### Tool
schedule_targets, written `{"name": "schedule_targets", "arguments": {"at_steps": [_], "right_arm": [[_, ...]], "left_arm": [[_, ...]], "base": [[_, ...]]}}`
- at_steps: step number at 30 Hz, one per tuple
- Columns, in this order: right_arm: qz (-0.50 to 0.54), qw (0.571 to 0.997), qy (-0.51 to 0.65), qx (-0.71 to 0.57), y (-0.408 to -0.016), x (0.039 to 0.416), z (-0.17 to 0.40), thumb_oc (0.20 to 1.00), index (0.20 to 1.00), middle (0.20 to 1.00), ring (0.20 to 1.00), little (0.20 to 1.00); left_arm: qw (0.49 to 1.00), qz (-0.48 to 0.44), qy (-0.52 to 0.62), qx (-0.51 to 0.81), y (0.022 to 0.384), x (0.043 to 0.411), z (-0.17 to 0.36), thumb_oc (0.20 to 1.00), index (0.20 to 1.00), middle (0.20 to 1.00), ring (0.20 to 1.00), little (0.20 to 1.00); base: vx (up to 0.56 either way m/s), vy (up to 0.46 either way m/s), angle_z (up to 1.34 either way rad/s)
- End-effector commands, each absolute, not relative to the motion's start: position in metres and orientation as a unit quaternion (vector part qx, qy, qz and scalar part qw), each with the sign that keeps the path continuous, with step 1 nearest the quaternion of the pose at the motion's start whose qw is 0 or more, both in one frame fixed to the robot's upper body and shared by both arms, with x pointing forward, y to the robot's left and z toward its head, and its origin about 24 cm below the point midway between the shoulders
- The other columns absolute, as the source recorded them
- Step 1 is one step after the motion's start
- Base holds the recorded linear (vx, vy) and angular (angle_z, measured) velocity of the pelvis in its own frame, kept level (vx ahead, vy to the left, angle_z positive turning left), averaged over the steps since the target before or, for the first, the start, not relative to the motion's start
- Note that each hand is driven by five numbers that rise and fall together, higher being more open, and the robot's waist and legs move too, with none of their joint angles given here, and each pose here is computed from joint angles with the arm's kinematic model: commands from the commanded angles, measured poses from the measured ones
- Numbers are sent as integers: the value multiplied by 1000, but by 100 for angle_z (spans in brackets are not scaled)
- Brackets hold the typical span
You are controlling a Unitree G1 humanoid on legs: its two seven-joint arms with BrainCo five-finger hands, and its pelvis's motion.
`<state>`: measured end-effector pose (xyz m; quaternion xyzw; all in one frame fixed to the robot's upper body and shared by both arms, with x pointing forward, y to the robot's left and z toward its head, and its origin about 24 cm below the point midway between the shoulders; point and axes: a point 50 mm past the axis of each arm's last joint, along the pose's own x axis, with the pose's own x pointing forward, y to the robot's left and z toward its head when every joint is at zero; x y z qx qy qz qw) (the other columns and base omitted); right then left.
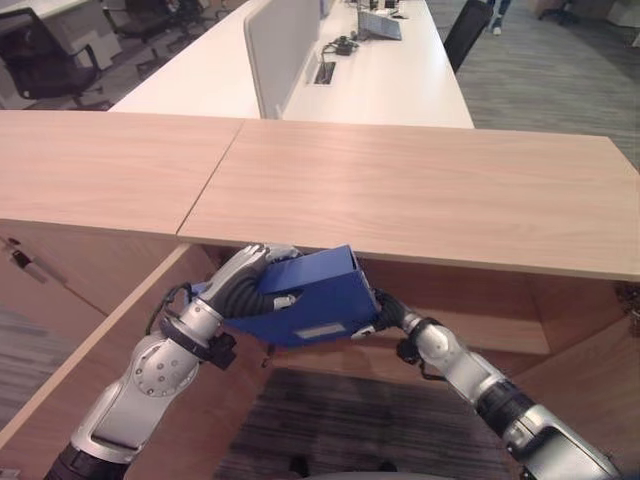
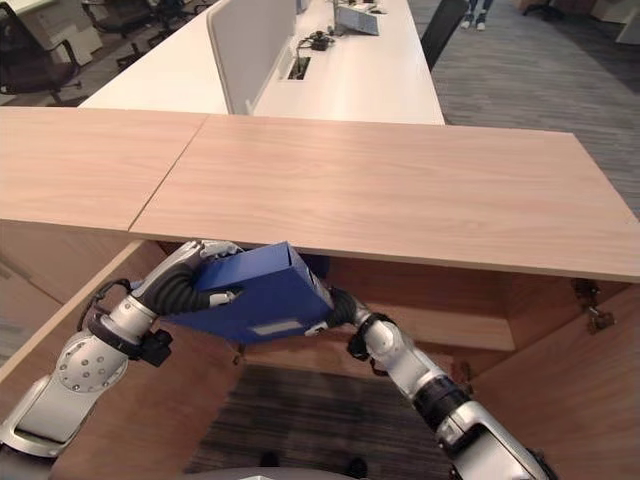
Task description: Put the empty folder in the office cabinet
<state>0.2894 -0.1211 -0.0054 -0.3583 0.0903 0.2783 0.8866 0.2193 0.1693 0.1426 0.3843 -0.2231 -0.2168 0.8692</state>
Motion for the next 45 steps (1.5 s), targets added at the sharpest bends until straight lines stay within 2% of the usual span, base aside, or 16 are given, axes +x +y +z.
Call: {"name": "schedule_targets", "arguments": {"at_steps": [1, 11, 12, 13, 14, 21, 23, 28, 29, 30, 31, 33, 36, 37, 41, 45], "right_arm": [[373, 880, 16, -295, -66, 279, 15, 1000, 1000, 1000, 1000, 1000], [410, 876, -23, -252, -44, 272, 32, 1000, 1000, 1000, 1000, 1000], [416, 877, -21, -240, -41, 270, 32, 959, 959, 959, 959, 959], [416, 877, -21, -240, -41, 271, 32, 959, 959, 959, 959, 959], [433, 880, -1, -195, -33, 267, 29, 200, 200, 200, 200, 200], [472, 874, 113, 10, -15, 241, 3, 200, 200, 200, 200, 200], [468, 858, 181, 112, -9, 226, -14, 200, 200, 200, 200, 200], [467, 822, 249, 212, -6, 202, -32, 200, 200, 200, 200, 200], [462, 823, 252, 216, -8, 201, -34, 200, 200, 200, 200, 200], [446, 823, 267, 229, -12, 198, -41, 200, 200, 200, 200, 200], [443, 820, 276, 235, -12, 195, -45, 200, 200, 200, 200, 200], [439, 819, 283, 237, -14, 191, -49, 200, 200, 200, 200, 200], [403, 819, 324, 249, -34, 176, -67, 200, 200, 200, 200, 200], [403, 819, 324, 249, -34, 176, -67, 200, 200, 200, 200, 200], [280, 829, 390, 285, -74, 155, -102, 200, 200, 200, 200, 200], [218, 831, 411, 304, -92, 148, -114, 200, 200, 200, 200, 200]], "left_arm": [[860, -266, -365, 236, 136, 202, 188, 200, 200, 200, 200, 200], [853, -299, -376, 203, 123, 203, 192, 200, 200, 200, 200, 200], [853, -302, -375, 200, 122, 203, 192, 200, 200, 200, 200, 200], [853, -302, -375, 200, 122, 203, 192, 200, 200, 200, 200, 200], [852, -312, -373, 196, 119, 204, 192, 200, 200, 200, 200, 200], [857, -347, -339, 172, 113, 208, 181, 200, 200, 200, 200, 200], [861, -374, -309, 152, 107, 210, 171, 200, 200, 200, 200, 200], [873, -421, -219, 107, 99, 216, 140, 200, 200, 200, 200, 200], [876, -423, -209, 101, 99, 217, 136, 438, 438, 438, 438, 438], [885, -423, -173, 82, 99, 220, 124, 871, 871, 871, 871, 871], [884, -431, -161, 80, 100, 220, 120, 1000, 1000, 1000, 1000, 1000], [888, -432, -147, 68, 101, 220, 115, 1000, 1000, 1000, 1000, 1000], [907, -421, -22, -15, 111, 217, 70, 1000, 1000, 1000, 1000, 1000], [907, -421, -22, -15, 111, 217, 70, 1000, 1000, 1000, 1000, 1000], [931, -348, 103, -47, 152, 201, 23, 1000, 1000, 1000, 1000, 1000], [943, -292, 153, -50, 174, 189, 3, 1000, 1000, 1000, 1000, 1000]], "base": [[0, 0, 0], [-2, -1, -1], [0, 0, 0], [0, 0, 0], [0, 0, 0], [-4, -2, 1], [-24, -13, 3], [0, 0, 0], [-31, -6, 0], [0, 0, 0], [0, 0, 0], [-2, -4, -2], [5, -4, -1], [0, 0, 0], [2, -8, -1], [5, -21, 0]]}}
